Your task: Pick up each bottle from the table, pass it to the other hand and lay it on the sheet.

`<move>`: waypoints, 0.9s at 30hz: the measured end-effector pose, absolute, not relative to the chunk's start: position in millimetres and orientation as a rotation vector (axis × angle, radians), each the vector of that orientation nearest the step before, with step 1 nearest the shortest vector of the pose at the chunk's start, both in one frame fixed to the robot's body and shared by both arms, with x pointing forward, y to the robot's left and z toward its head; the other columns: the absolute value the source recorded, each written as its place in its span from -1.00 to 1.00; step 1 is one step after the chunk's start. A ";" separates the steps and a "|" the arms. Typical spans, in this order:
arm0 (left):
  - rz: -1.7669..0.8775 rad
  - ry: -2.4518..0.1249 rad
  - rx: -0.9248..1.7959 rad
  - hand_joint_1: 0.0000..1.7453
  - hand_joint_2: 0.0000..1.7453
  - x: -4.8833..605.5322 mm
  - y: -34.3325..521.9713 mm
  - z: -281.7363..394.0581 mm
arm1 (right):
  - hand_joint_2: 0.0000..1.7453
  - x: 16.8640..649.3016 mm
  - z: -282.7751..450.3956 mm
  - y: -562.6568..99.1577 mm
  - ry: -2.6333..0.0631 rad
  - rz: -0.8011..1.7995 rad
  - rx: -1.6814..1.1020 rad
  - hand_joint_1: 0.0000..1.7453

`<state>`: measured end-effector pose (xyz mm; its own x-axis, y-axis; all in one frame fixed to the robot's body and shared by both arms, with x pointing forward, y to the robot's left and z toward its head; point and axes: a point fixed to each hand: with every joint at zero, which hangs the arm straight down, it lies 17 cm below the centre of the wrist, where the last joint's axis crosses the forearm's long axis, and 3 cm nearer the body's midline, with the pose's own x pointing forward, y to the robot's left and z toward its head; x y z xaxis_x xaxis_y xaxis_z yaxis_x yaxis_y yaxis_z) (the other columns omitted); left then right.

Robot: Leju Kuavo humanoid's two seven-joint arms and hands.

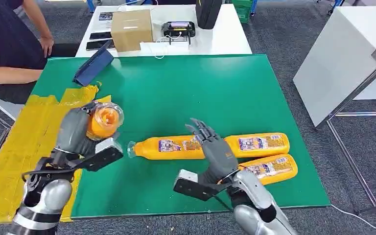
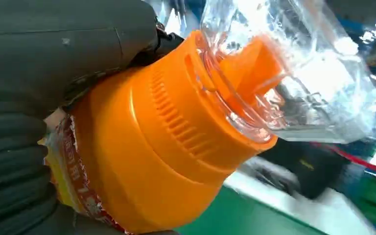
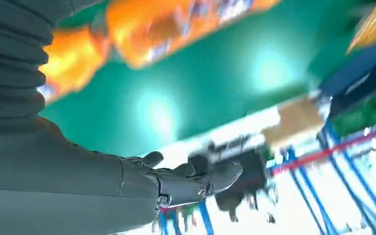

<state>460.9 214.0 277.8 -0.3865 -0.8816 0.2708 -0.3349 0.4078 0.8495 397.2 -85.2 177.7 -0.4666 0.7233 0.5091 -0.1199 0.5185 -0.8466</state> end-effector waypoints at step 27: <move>-1.600 -1.180 1.023 1.00 1.00 544.0 267.0 101.5 | 1.00 489.4 119.0 -136.3 -1.509 1.282 -0.456 -1.00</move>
